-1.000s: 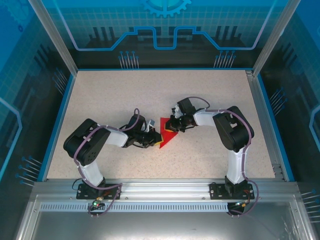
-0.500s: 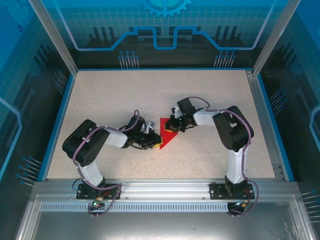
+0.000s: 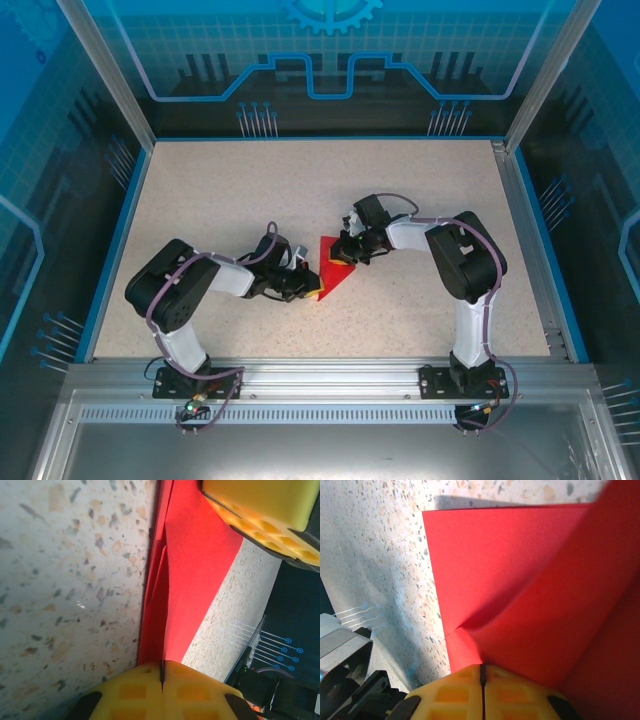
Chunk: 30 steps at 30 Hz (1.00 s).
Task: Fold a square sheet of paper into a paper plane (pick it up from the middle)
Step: Fourth fold the wing at the center of the table.
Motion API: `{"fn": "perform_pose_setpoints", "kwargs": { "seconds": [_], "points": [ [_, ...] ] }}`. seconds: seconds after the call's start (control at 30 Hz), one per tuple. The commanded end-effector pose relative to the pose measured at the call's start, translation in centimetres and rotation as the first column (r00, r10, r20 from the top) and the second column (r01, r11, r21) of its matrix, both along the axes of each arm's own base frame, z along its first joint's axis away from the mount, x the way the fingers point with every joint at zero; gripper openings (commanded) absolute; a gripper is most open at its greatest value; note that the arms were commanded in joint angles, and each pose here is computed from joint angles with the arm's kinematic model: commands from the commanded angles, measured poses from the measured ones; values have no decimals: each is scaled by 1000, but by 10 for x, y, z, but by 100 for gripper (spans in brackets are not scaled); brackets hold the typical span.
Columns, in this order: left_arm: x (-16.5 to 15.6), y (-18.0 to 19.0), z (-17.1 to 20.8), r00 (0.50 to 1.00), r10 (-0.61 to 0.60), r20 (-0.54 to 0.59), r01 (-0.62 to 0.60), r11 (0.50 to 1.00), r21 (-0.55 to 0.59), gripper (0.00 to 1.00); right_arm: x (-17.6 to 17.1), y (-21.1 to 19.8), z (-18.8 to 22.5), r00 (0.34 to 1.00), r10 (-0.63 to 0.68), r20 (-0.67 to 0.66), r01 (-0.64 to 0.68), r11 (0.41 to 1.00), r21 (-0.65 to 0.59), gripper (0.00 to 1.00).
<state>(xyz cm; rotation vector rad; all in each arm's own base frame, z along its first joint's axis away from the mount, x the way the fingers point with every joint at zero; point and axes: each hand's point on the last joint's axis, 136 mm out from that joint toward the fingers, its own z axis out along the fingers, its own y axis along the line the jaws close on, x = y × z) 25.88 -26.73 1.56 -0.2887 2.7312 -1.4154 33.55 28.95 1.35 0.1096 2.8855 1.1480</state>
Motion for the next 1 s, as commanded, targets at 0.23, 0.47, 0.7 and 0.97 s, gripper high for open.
{"fn": "perform_pose_setpoints", "kwargs": {
  "seconds": [0.23, 0.47, 0.7, 0.97],
  "points": [
    [-19, 0, 0, 996, -74, -40, 74, 997, -6, 13, -16, -18, -41, 995, -18, -96, 8, 994, -112, 6],
    [-23, -3, 7, 993, -114, -26, 113, 993, -33, 14, -19, -20, -43, 995, -16, -99, 3, 993, -122, 6],
    [-28, -1, 1, 990, -130, -54, 130, 991, -15, 9, -21, -19, -47, 994, -12, -108, -2, 992, -128, 6],
    [-40, 7, -8, 981, -164, -105, 169, 985, 35, 9, -24, -19, -51, 993, -11, -117, -6, 990, -143, 7]
  ]
}}
